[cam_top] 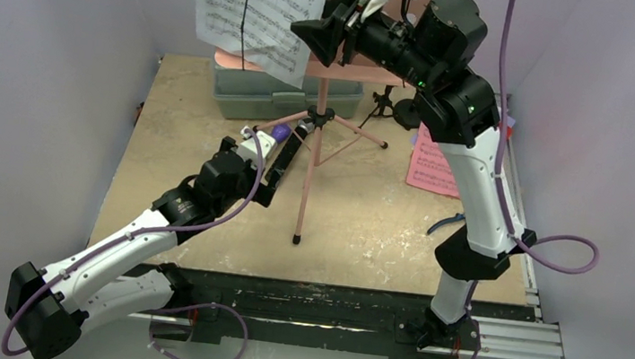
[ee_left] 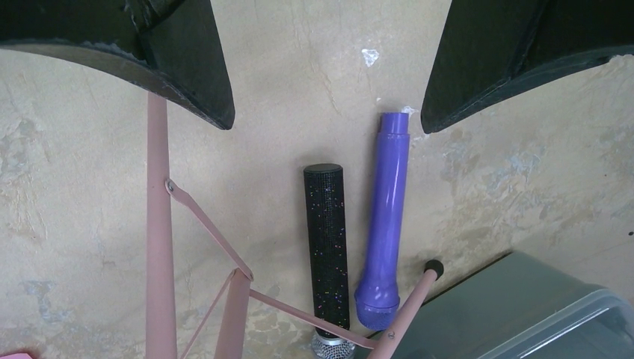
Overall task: Pack up the instrument practice props
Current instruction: Pick up the sheet music from the music stand.
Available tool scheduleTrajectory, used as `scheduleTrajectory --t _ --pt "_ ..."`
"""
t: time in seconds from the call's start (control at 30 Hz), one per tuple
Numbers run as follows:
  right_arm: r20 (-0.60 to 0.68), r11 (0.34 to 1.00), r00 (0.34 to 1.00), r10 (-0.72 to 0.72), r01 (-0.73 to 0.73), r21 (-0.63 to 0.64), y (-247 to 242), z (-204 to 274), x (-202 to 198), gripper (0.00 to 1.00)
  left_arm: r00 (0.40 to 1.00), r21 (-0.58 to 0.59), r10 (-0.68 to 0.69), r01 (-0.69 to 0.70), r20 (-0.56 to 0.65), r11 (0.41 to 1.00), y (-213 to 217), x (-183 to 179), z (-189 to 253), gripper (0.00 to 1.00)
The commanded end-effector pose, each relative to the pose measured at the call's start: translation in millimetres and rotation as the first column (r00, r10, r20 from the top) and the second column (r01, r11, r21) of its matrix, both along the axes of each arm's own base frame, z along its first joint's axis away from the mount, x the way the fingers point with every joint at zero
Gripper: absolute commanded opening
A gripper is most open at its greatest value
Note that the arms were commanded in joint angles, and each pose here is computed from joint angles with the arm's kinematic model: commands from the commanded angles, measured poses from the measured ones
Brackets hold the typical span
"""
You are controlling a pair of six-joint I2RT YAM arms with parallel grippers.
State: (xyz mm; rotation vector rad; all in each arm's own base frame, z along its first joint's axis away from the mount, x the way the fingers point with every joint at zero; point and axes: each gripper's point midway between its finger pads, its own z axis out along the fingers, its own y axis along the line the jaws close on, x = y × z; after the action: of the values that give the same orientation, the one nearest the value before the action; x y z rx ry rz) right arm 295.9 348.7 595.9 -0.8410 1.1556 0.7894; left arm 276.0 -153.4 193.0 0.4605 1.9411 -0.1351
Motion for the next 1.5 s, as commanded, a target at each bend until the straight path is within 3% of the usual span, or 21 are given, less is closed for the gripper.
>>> scheduleTrajectory --t 0.0,0.2,0.3,0.4,0.77,0.93,1.27,1.47 --pt "0.021 0.993 0.997 -0.080 0.078 0.093 -5.6 23.0 12.4 0.50 1.000 -0.007 -0.008 0.008 0.024 1.000 -1.4 3.9 3.9 0.95" --pt "0.044 0.990 0.996 -0.079 0.074 0.121 -5.0 32.3 12.7 0.40 1.000 -0.007 -0.006 0.006 0.022 1.000 -1.3 4.2 3.5 0.95" --pt "0.054 0.988 0.994 -0.093 0.085 0.131 -7.4 36.3 13.5 0.26 1.000 -0.006 -0.007 0.007 0.020 1.000 -1.4 4.3 2.8 0.95" --pt "0.070 0.985 0.991 -0.110 0.100 0.138 -11.2 40.9 13.8 0.01 1.000 -0.004 -0.009 0.009 0.017 1.000 -1.7 4.4 1.8 0.95" --pt "0.198 0.947 0.937 -0.287 0.247 0.205 -71.1 89.1 -3.0 0.00 1.000 -0.008 -0.014 0.014 0.017 1.000 -2.8 3.9 2.6 0.95" --pt "0.245 0.951 0.926 -0.289 0.249 0.182 -89.7 95.9 -18.5 0.00 1.000 -0.011 -0.012 0.012 0.015 1.000 -2.6 3.7 2.4 0.95" --pt "0.348 0.997 0.935 -0.068 0.071 0.004 -92.3 78.4 -73.8 0.00 1.000 -0.014 -0.013 0.013 0.014 1.000 -2.8 3.2 2.6 0.95" --pt "0.339 0.987 0.932 0.125 -0.083 -0.137 -82.3 47.7 -102.8 0.00 1.000 -0.014 -0.011 0.012 0.016 1.000 -2.3 2.9 3.1 0.95"
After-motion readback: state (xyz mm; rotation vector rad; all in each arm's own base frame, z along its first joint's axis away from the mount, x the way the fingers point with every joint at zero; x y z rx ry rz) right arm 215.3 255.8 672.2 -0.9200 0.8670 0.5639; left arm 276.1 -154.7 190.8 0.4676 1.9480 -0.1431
